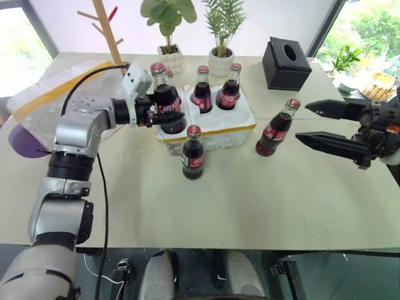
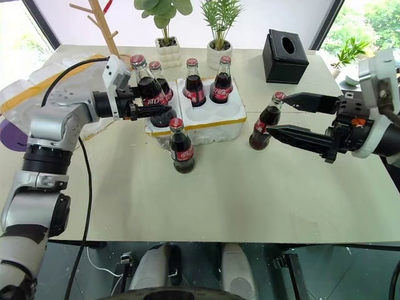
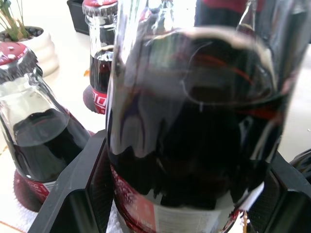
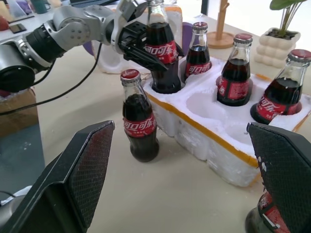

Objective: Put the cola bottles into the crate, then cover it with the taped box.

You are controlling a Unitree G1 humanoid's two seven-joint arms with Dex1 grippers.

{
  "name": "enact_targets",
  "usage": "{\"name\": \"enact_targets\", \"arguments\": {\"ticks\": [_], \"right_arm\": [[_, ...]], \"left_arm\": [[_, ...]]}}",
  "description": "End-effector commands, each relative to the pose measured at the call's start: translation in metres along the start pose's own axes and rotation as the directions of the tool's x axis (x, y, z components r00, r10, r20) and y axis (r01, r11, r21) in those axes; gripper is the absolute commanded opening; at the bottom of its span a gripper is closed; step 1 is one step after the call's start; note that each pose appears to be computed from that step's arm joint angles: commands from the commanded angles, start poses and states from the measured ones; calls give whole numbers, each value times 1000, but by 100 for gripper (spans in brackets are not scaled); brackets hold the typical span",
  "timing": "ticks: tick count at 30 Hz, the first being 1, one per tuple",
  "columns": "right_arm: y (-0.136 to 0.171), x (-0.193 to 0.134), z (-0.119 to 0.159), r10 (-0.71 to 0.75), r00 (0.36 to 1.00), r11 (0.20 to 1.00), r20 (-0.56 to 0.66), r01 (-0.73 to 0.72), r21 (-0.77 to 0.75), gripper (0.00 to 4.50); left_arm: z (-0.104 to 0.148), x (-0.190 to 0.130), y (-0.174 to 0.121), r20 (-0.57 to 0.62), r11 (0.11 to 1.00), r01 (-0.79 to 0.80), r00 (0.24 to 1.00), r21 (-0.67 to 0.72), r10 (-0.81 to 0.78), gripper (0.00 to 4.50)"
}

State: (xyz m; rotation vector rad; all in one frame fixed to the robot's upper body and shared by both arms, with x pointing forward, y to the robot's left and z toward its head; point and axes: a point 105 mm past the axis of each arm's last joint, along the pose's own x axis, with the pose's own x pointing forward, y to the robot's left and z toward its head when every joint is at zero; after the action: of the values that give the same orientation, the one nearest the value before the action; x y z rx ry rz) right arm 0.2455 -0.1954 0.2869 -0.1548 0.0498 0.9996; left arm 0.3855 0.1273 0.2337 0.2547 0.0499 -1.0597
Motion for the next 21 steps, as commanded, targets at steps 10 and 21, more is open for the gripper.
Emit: {"name": "enact_targets", "arguments": {"ticks": [10,21], "right_arm": [[6,16,-2,57,998,997,1,-57,-53,450],[27,50,-28,153,987,986,-38,-155,-62,450]], "left_arm": [[-22,25,4,-32,996,-80,996,37,81,280],[0,-4,2,97,995,-96,991,9,95,445]]}}
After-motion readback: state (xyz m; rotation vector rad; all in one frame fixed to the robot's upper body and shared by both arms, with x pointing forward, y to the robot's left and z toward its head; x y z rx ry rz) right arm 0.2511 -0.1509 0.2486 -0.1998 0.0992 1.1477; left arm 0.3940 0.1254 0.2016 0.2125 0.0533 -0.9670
